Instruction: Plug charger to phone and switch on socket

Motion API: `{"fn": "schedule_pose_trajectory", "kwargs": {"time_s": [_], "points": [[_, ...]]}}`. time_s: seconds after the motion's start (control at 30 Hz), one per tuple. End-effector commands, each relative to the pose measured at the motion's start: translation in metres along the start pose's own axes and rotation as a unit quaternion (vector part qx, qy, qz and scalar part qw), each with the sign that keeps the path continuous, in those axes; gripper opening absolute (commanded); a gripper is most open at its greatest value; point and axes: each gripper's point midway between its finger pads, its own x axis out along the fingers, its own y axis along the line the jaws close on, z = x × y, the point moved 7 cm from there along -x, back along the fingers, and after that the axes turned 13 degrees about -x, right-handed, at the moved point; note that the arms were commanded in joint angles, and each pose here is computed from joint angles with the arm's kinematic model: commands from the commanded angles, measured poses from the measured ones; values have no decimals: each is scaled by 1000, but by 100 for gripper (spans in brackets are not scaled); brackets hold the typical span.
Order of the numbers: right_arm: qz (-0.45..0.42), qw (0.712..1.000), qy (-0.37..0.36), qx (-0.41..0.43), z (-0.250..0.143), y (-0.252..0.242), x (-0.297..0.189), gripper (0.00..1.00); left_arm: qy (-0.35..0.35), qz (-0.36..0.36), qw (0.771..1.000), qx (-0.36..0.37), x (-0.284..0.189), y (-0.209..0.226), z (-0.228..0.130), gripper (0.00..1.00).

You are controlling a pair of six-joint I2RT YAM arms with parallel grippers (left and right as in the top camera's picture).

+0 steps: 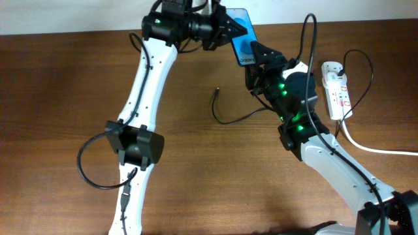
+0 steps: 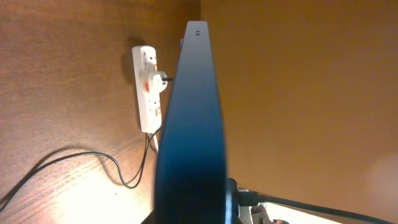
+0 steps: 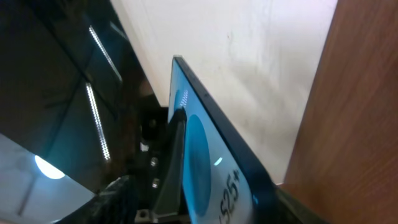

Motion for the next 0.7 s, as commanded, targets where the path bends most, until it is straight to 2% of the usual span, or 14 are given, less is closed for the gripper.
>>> {"fn": "schedule_pose_trajectory", "kwargs": {"time_s": [0.0,0.1,0.13,0.23,0.33,0.4,0.43,0.5,0.57,0.63,0.67], "points": [[13,1000,3,-13,-2,9,0,79,-15,-23,999,39,-39,-5,14,0],[14,991,17,-132,-5,9,0,98,-28,-8,997,69,-80,20,29,0],[6,983,35,-178,-8,5,0,99,-32,0,997,65,-92,28,32,0],[-93,965,88,-229,-14,-34,-5,98,-41,2,998,51,-131,48,40,0],[-167,931,150,-287,-20,-66,-17,98,-30,16,997,75,-139,59,34,0],[-232,898,196,-318,-23,-92,-32,98,-15,28,995,100,-138,65,26,0],[-258,877,234,-332,-27,-104,-42,98,-23,74,993,85,-139,76,25,0],[-296,847,269,-350,-28,-119,-56,98,-24,101,991,86,-140,83,23,0],[-291,808,324,-396,-33,-126,-66,98,-19,103,990,94,-141,84,21,0],[-291,783,361,-413,-37,-132,-75,99,-17,102,989,105,-140,84,21,0],[-300,771,373,-420,-37,-133,-79,96,-17,99,989,105,-141,83,21,0]]}}
